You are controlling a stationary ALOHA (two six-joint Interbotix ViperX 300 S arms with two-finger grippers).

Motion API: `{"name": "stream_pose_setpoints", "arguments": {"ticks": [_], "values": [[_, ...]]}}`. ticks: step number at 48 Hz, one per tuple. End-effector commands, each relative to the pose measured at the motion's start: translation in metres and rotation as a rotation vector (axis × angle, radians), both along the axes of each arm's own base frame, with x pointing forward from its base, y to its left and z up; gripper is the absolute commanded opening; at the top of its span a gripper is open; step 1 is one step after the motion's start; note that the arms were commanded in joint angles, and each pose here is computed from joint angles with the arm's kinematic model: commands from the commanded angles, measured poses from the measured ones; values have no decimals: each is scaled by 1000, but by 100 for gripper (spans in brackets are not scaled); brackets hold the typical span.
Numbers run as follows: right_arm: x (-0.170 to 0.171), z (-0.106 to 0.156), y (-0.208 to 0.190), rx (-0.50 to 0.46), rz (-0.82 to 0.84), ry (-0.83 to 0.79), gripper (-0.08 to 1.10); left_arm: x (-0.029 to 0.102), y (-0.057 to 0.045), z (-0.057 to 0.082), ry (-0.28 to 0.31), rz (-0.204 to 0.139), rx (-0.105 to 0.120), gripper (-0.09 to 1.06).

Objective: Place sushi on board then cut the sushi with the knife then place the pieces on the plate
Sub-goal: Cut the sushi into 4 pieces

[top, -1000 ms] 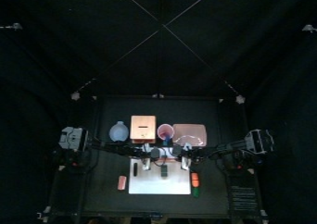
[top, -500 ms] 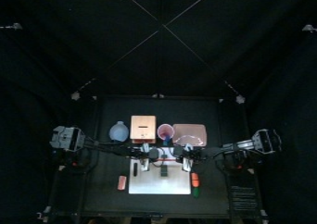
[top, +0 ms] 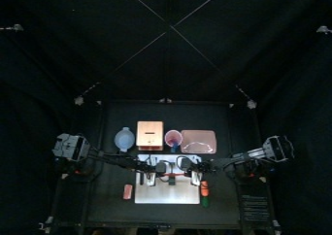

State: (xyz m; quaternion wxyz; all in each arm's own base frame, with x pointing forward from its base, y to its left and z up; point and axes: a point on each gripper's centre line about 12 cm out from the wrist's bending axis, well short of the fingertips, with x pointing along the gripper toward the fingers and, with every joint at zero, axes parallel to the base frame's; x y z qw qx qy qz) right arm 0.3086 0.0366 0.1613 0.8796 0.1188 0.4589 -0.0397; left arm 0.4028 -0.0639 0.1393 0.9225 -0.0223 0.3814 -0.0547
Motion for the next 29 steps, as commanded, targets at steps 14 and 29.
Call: {"name": "stream_pose_setpoints", "arguments": {"ticks": [14, 29], "values": [[3, 4, 1, 14, -11, -11, 27, 6, -11, 10, -30, -13, -18, 41], [5, -3, 2, 19, -17, 11, 27, 6, -11, 3, -13, -5, -26, 41]]}}
